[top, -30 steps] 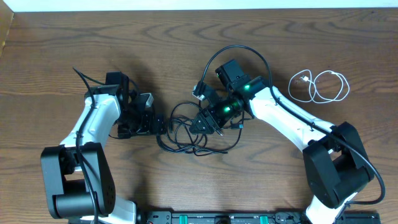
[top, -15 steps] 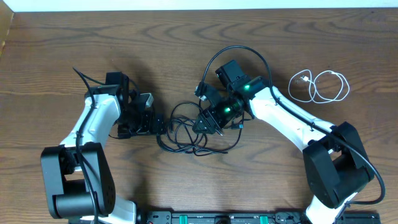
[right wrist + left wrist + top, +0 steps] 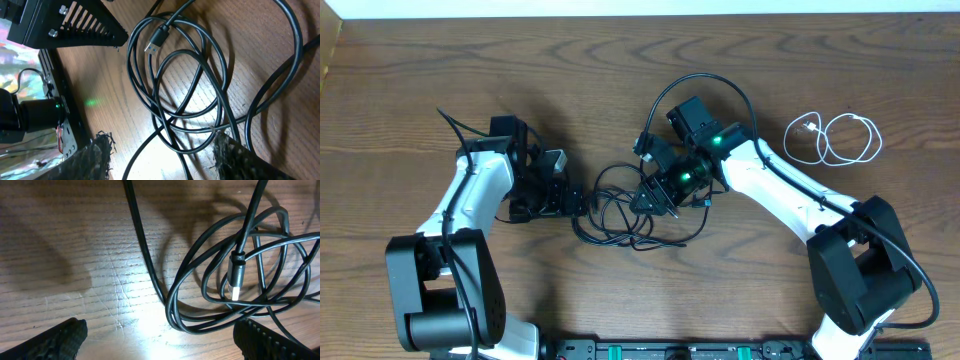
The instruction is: Untangle cables
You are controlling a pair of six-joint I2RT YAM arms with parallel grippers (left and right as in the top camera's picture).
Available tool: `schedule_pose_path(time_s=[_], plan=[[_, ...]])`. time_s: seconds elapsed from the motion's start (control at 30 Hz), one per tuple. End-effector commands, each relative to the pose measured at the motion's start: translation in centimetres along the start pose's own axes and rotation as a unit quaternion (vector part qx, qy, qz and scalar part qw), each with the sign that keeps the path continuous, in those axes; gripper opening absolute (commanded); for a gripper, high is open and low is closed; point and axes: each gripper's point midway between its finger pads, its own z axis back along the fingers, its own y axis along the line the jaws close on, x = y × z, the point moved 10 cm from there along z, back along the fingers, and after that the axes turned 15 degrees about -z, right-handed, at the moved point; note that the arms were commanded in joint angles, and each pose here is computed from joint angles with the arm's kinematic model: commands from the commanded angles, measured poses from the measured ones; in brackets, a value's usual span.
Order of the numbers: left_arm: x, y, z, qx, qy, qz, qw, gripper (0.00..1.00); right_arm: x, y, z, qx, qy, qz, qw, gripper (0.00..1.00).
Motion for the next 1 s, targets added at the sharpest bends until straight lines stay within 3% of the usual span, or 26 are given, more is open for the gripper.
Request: schedule_pose_path(time_s=[0.0, 0.47, 0.73, 0.77, 0.8, 0.87, 0.97], plan=[[-0.3, 0.2, -0.3, 0.003, 0.011, 0.000, 1.000, 0.98, -0.2, 0.4, 0.1, 0.003, 0.001, 0.003, 1.000, 0.65], [-0.2, 0.4, -0.3, 0.013, 0.008, -0.003, 1.000, 0.98, -0.2, 0.4, 0.1, 0.003, 0.000, 0.001, 1.000, 0.66], [3.7, 2.0, 0.3, 0.079, -0.119, -0.041, 0.989, 0.98, -0.5, 1.2, -0.6, 0.006, 0.010, -0.010, 1.000, 0.64], [3.7, 1.8, 0.3, 0.065, -0.123, -0.025, 0.990, 0.98, -0.6, 1.3, -0.7, 0.006, 0.012, -0.008, 1.000, 0.64], [3.4, 1.1, 0.1, 0.014, -0.118, 0.046, 0.992, 0.98, -0.7, 1.7, -1.0, 0.008, 0.016, -0.003, 1.000, 0.63], [3.1, 0.8, 0.0, -0.010, -0.111, 0.114, 0.987, 0.98, -1.0, 2.3, -1.5, 0.009, 0.022, 0.005, 1.000, 0.62], [2.0, 0.5, -0.2, -0.020, -0.074, 0.141, 0.987, 0.98, -1.4, 3.2, -2.2, 0.011, 0.032, 0.016, 0.999, 0.57]])
